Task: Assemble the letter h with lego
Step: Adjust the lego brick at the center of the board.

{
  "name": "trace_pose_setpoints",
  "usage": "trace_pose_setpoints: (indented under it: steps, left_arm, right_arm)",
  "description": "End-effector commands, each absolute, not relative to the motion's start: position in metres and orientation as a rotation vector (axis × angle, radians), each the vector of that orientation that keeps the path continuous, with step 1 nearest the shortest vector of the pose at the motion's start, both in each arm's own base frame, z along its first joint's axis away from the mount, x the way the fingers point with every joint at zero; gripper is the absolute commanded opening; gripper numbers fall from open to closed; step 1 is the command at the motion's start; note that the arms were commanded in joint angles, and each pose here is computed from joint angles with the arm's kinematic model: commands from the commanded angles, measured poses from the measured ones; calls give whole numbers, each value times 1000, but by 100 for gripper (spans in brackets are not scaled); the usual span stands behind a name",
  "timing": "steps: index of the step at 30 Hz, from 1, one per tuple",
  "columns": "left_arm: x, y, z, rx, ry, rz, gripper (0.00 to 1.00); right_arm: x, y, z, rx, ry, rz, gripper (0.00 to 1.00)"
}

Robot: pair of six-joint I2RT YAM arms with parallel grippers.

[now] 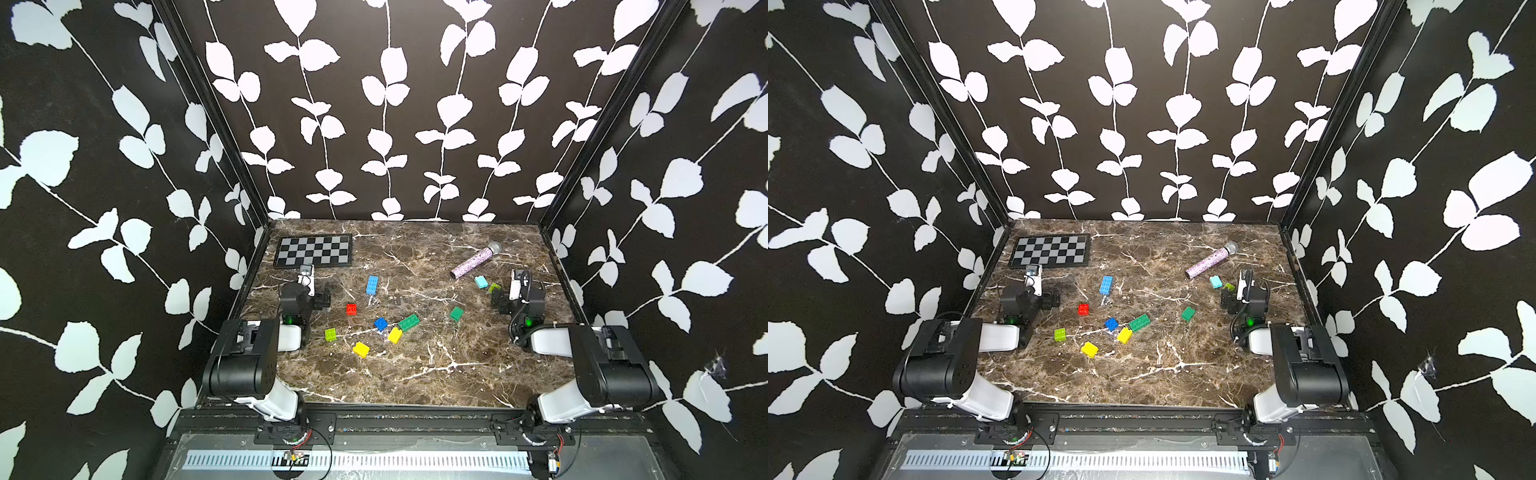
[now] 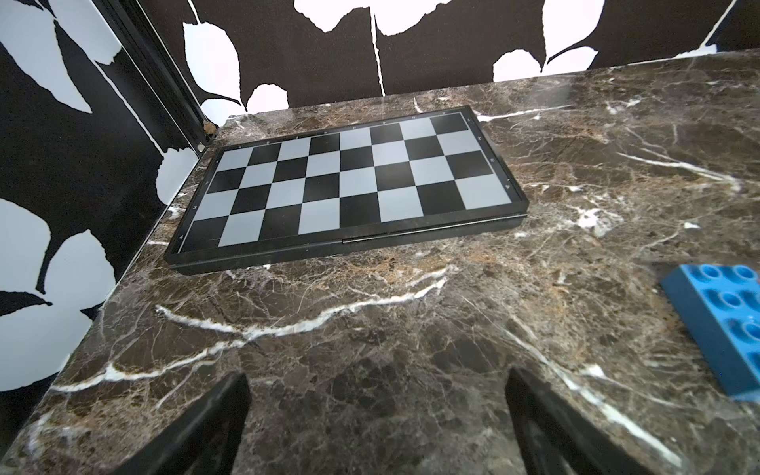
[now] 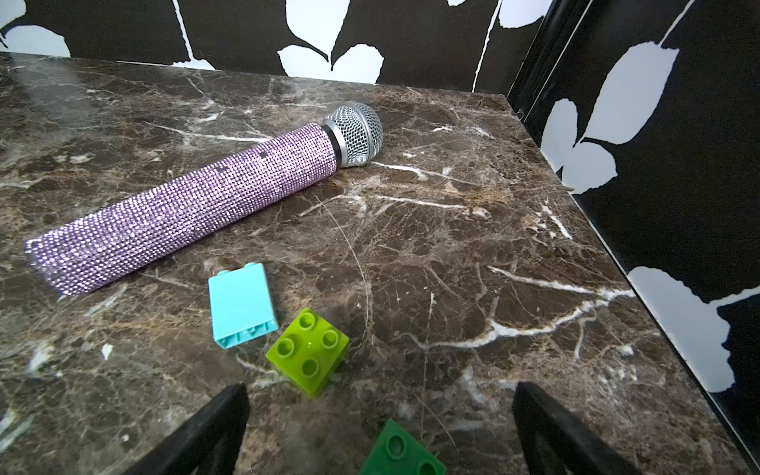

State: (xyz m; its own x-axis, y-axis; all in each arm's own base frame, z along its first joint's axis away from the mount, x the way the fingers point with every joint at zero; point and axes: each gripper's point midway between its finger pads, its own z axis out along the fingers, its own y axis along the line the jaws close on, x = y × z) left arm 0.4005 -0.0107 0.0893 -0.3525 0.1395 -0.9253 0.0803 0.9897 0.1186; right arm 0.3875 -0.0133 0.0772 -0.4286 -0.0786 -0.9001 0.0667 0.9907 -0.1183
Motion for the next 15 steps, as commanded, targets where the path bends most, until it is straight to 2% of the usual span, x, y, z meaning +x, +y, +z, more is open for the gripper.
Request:
trace_pose_setpoints:
  steps: [1,15]
  left_arm:
    - [403,-11,96,165,1917,73,99]
    - [403,-11,95,166,1919,74,99]
  right_arm:
    - [397,-12,91,-21,1958,-169,99]
    - [398,-12,92,-20,1957,-169,99]
